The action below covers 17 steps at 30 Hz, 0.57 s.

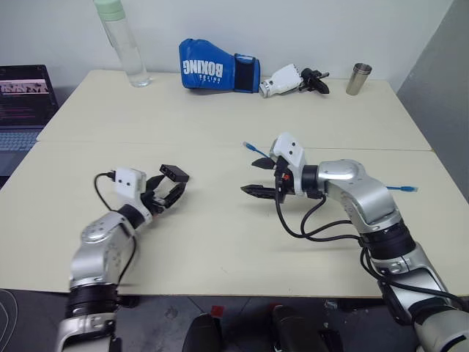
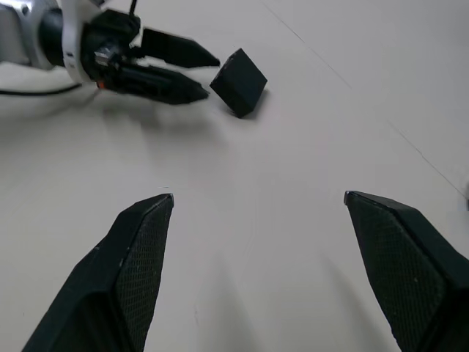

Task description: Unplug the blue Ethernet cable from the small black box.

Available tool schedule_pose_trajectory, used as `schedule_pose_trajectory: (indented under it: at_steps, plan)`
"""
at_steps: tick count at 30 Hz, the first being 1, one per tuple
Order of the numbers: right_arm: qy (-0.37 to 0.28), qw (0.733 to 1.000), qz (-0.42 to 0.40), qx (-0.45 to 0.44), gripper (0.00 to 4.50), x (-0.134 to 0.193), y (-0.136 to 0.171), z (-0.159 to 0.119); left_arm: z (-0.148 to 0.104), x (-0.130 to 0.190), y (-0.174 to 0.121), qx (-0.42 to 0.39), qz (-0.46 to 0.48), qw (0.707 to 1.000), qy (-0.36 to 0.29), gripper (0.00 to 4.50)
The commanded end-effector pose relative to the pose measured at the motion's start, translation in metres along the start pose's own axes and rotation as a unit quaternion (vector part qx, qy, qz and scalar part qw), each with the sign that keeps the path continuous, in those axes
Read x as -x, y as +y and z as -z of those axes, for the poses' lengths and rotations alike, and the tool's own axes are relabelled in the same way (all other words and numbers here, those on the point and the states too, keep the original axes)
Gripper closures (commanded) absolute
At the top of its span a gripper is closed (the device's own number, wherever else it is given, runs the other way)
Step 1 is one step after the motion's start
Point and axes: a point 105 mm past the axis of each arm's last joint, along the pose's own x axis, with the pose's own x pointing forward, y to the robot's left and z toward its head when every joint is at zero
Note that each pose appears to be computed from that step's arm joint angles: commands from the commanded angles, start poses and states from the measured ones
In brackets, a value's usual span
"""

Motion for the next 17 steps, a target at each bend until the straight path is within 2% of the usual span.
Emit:
schedule_pose_trajectory:
  at_steps: [1, 5, 8, 12, 17]
  plan:
    - [-0.024, 1.000, 0.009, 0.013, 0.55, 0.021, -0.003, -0.015, -0.035, 0.016, 0.005, -0.053, 0.017, 0.998, -0.011, 0.68]
    - [-0.022, 1.000, 0.010, 0.006, 0.55, 0.046, -0.003, -0.018, -0.054, 0.031, 0.006, -0.107, 0.039, 0.993, 0.038, 0.68]
    - [-0.016, 1.000, -0.005, -0.001, 0.55, 0.068, 0.002, -0.019, -0.071, 0.041, 0.004, -0.136, 0.068, 0.987, 0.051, 0.68]
    - [0.007, 1.000, -0.002, -0.018, 0.55, 0.096, 0.001, -0.012, -0.094, 0.048, 0.004, -0.154, 0.100, 0.981, 0.054, 0.68]
    - [0.011, 0.999, 0.029, -0.025, 0.55, 0.107, -0.008, -0.011, -0.105, 0.045, 0.000, -0.147, 0.121, 0.981, 0.037, 0.68]
